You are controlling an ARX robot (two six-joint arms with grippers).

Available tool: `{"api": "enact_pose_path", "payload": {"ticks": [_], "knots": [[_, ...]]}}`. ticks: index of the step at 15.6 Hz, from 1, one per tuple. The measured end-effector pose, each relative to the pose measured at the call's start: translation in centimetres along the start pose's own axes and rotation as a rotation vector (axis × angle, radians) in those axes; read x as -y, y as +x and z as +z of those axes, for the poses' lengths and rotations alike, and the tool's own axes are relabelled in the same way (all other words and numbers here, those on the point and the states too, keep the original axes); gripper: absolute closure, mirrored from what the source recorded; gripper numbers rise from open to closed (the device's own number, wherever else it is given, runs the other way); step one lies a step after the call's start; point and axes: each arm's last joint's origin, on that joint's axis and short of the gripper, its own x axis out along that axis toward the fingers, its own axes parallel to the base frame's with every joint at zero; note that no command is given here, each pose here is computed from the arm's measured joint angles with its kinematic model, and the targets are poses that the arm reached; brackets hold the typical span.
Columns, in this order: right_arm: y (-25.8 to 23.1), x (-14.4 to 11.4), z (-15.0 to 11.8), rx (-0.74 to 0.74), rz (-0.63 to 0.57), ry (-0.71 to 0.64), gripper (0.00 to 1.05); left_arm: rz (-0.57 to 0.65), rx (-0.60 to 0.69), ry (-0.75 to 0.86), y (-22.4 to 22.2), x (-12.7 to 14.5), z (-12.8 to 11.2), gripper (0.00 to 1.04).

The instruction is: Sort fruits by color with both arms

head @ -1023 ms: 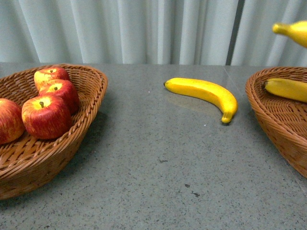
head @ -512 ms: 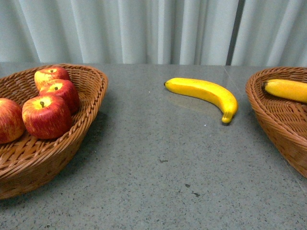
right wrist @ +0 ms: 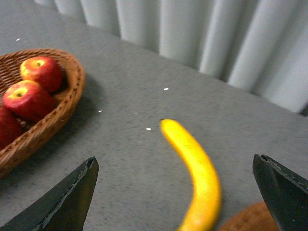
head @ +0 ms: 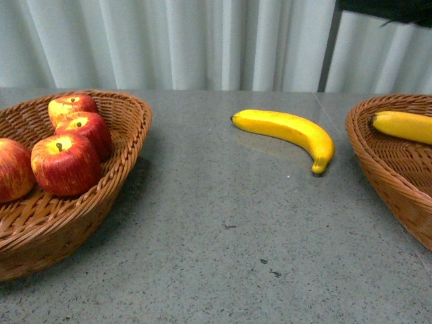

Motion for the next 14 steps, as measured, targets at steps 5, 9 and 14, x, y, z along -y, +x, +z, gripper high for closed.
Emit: {"api": "enact_pose_path", "payload": {"ticks": [5, 9, 14], "knots": [[11.0, -2.1, -1.3, -0.165, 0.097, 0.015, 0.07, 0.0, 0.0, 0.0, 0.0, 0.0, 0.0, 0.07], [15.5, 0.8, -2.3, -0.359, 0.029, -0.056, 0.07, 0.0, 0.0, 0.0, 0.0, 0.0, 0.0, 0.07], [17.0, 2.1, -2.5, -0.471, -0.024, -0.198, 0.07, 0.0, 0.0, 0.0, 0.0, 0.0, 0.0, 0.07]]}}
